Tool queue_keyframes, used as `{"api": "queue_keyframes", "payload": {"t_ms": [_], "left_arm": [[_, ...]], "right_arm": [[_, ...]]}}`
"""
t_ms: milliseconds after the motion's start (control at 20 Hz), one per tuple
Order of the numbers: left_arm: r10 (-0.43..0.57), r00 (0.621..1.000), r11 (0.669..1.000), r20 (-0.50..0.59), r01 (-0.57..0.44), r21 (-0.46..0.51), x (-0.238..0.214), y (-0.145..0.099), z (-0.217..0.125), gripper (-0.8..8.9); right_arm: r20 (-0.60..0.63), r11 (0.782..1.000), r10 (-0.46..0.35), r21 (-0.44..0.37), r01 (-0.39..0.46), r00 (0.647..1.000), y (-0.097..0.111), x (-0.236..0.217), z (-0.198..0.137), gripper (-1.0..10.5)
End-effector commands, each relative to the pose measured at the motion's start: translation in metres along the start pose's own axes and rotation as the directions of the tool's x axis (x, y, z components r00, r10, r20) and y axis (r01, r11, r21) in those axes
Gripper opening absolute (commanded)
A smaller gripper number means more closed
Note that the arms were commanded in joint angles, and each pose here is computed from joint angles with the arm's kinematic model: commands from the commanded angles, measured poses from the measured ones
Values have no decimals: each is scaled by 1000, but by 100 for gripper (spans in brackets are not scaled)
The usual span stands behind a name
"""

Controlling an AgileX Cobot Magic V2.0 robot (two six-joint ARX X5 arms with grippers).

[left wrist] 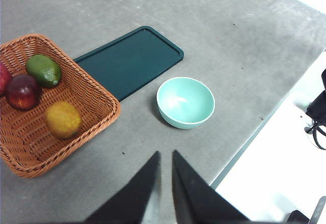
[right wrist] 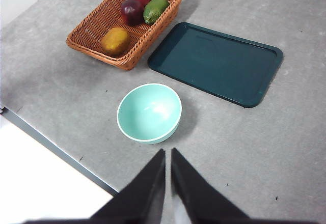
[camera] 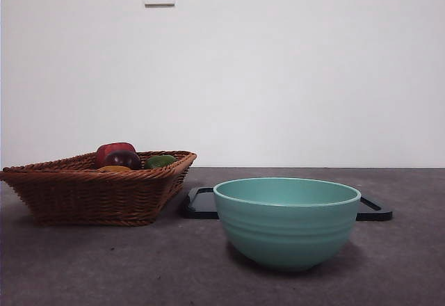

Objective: Pick up the wifruite, put it on the bowl, pick up the plate, put it on desk

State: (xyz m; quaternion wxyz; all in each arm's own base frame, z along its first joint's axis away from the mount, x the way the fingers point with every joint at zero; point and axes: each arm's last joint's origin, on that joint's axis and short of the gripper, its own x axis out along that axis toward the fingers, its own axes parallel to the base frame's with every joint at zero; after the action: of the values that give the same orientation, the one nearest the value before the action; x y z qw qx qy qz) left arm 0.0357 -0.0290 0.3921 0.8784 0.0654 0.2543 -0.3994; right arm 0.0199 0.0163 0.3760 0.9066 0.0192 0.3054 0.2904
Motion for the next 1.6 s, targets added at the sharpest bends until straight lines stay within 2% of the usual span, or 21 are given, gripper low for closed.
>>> {"api": "queue_keyframes", "payload": {"t_ms": [50,500,650,750,900,1000,1050,1100,1250,1400,1550,1600], "left_arm": [[-7,1000,1000,15,7,17,-2,-1,2,24],[9,1000,1000,16,-9,7,-2,0,2,24],[83,996,996,14,-83,-16,0,5,-2,24],[192,978,981,81,-188,-57,9,13,-12,24],[359,890,933,282,-329,-147,36,34,-42,24],[422,835,905,353,-364,-222,58,47,-73,24],[445,816,893,369,-374,-250,67,52,-85,24],[491,785,867,378,-399,-298,78,58,-99,24],[614,702,777,360,-457,-433,101,71,-131,24],[674,660,723,333,-495,-481,115,77,-156,24],[707,635,692,312,-527,-494,122,79,-171,24],[708,634,690,310,-530,-492,124,79,-174,24]], "right_arm": [[25,1000,9,-12,-8,1000,1,-4,3,9],[25,1000,9,-12,-8,1000,1,-4,3,9],[25,1000,8,-12,-8,1000,1,-4,3,9],[25,1000,9,-12,-8,1000,1,-4,3,9],[25,1000,9,-12,-8,1000,1,-4,3,9],[25,1000,9,-12,-8,1000,1,-4,3,9],[25,1000,9,-12,-8,1000,1,-4,3,9],[25,1000,9,-12,-8,1000,1,-4,3,9],[25,1000,9,-12,-8,1000,1,-4,3,9],[25,1000,9,-12,-8,1000,1,-4,3,9],[25,1000,9,-12,-8,1000,1,-4,3,9],[25,1000,9,-12,-8,1000,1,-4,3,9]]}}
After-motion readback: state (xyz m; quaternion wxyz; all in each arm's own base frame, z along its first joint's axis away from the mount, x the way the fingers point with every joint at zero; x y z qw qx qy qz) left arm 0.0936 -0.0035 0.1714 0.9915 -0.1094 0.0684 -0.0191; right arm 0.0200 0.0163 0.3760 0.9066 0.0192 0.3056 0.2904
